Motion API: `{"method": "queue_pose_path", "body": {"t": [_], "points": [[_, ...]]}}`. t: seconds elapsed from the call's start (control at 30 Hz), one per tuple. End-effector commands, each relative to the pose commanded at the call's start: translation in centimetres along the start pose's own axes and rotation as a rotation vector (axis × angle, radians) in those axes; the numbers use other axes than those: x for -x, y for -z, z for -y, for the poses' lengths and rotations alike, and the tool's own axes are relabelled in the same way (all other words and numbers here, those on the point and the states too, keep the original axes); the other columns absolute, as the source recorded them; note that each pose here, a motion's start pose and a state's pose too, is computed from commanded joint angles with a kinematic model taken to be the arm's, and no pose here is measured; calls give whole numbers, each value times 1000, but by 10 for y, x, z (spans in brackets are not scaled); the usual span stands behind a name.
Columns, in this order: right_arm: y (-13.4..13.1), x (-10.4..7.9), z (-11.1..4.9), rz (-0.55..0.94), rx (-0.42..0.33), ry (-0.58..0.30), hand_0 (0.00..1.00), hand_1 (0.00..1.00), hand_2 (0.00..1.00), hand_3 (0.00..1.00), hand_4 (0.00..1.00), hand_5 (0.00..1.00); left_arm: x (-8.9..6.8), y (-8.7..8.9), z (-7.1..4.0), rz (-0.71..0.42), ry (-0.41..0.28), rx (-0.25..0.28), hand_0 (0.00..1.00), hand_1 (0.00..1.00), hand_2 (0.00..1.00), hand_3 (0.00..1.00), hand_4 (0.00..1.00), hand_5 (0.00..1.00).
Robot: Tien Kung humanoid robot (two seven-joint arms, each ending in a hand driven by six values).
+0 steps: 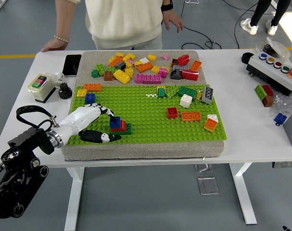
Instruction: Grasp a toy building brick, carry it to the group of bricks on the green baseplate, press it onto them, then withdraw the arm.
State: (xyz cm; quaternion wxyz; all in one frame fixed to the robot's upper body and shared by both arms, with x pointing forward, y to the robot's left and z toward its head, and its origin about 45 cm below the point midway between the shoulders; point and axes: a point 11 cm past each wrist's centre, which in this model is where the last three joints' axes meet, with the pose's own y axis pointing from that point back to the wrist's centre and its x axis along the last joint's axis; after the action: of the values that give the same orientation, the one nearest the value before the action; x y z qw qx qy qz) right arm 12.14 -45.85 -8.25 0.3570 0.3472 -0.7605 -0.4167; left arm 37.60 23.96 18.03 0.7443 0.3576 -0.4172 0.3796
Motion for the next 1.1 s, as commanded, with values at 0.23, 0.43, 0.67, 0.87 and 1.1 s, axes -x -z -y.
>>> {"method": "queue_pose_path", "body": {"t": [0.23,0.43,0.67,0.87,1.1], "points": [[-1,-1,0,-2,3,-1,759,681,730,667,928,501,-6,-3,0,-3,-25,17,935,854,812,621,998,758],[-1,0,0,-3,3,0,759,681,730,666,928,501,-19,-10,-1,-21,-79,50,935,848,805,620,998,758],[-1,0,0,-4,4,1,759,681,730,667,928,501,-31,-15,-3,-36,-120,71,934,845,798,618,998,755],[-2,0,0,-1,9,3,757,681,730,666,928,502,-44,-17,-3,-60,-164,89,924,826,786,632,998,751],[-2,2,0,6,13,1,758,681,730,667,928,502,-60,-17,-6,-90,-216,107,921,813,777,666,998,748]]}}
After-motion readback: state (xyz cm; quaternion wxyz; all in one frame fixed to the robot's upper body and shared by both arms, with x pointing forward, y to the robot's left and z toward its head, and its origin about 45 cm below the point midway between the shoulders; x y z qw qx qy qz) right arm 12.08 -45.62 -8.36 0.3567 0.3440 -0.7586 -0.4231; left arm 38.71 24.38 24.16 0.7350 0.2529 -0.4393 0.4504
